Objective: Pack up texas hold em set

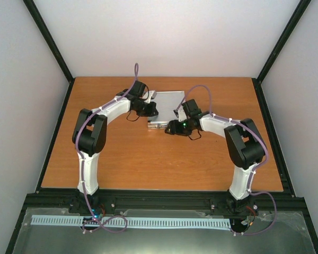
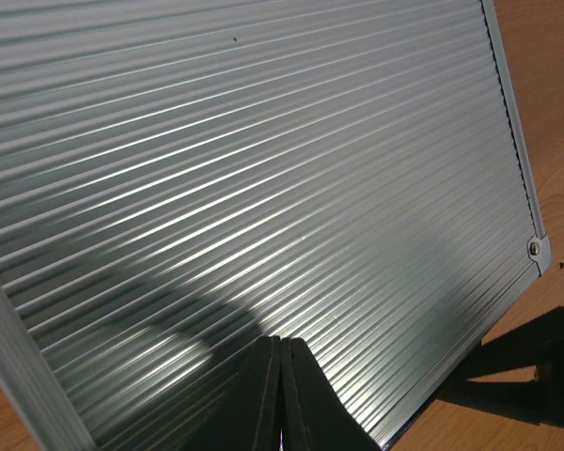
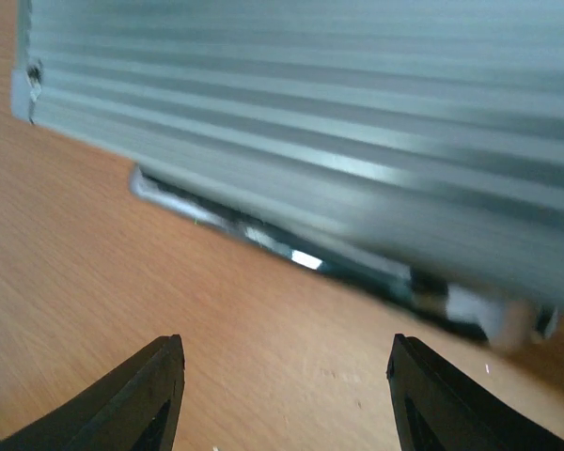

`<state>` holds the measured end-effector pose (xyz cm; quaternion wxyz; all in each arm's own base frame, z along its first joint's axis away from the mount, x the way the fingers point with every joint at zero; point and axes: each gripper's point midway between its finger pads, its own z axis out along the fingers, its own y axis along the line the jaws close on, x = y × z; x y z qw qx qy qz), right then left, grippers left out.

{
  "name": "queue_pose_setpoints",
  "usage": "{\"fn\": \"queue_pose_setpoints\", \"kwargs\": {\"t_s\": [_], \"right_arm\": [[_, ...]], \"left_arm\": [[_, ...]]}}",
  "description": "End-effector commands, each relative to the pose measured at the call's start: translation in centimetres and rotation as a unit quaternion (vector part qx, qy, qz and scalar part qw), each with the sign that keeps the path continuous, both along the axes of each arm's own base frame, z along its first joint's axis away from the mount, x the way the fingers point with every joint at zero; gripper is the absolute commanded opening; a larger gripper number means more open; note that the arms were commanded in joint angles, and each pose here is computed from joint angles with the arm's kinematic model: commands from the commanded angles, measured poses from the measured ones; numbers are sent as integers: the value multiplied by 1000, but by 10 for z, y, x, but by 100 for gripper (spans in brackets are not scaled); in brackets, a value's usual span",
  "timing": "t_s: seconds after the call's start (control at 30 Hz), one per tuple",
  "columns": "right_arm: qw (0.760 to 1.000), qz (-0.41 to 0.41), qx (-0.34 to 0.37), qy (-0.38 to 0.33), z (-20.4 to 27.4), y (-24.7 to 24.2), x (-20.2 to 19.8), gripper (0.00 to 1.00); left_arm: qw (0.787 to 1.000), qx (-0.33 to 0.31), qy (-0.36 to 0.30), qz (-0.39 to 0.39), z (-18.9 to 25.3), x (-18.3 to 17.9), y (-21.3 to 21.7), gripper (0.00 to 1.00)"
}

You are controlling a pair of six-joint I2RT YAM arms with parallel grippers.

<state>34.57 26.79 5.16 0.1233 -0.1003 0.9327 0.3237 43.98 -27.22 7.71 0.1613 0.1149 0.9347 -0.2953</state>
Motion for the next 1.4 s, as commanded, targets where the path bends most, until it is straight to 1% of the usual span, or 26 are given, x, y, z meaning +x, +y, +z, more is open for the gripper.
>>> {"fn": "queue_pose_setpoints", "kwargs": {"t_s": [0.0,0.17,0.3,0.43,0.53,0.7,0.8,0.93,1.03,1.13,1.2,1.27,1.3,1.37], "right_arm": [[1000,8,9,-29,10,15,21,61],[998,22,-22,-51,-3,21,31,62],[997,29,-45,-51,-17,17,27,62],[995,29,-70,-67,-28,15,27,62],[989,-3,-116,-90,-34,5,33,62],[980,-7,-164,-111,-49,5,33,62],[968,-28,-216,-123,-54,-8,37,62],[951,-56,-280,-117,-63,-32,39,63],[946,-70,-297,-106,-67,-39,37,63],[951,-73,-281,-106,-70,-33,39,62],[953,-71,-274,-105,-72,-28,40,59],[955,-70,-269,-101,-74,-26,40,54],[956,-69,-266,-99,-74,-25,39,48],[957,-65,-265,-95,-77,-25,34,30]], "left_arm": [[991,74,115,4,-61,-49,22,1],[990,74,120,2,-65,-51,23,1],[990,76,118,2,-65,-50,23,1],[990,76,121,1,-66,-51,23,1],[989,78,124,1,-69,-52,23,1],[989,82,126,1,-72,-52,24,1],[989,83,125,0,-72,-52,24,1],[989,84,123,0,-72,-52,25,1],[989,83,122,-1,-72,-53,25,1],[990,81,118,-2,-71,-51,24,1],[990,79,117,-2,-70,-50,23,1],[990,77,115,-1,-69,-49,23,1],[990,77,114,0,-68,-49,23,1],[991,77,113,-1,-68,-49,23,1]]}}
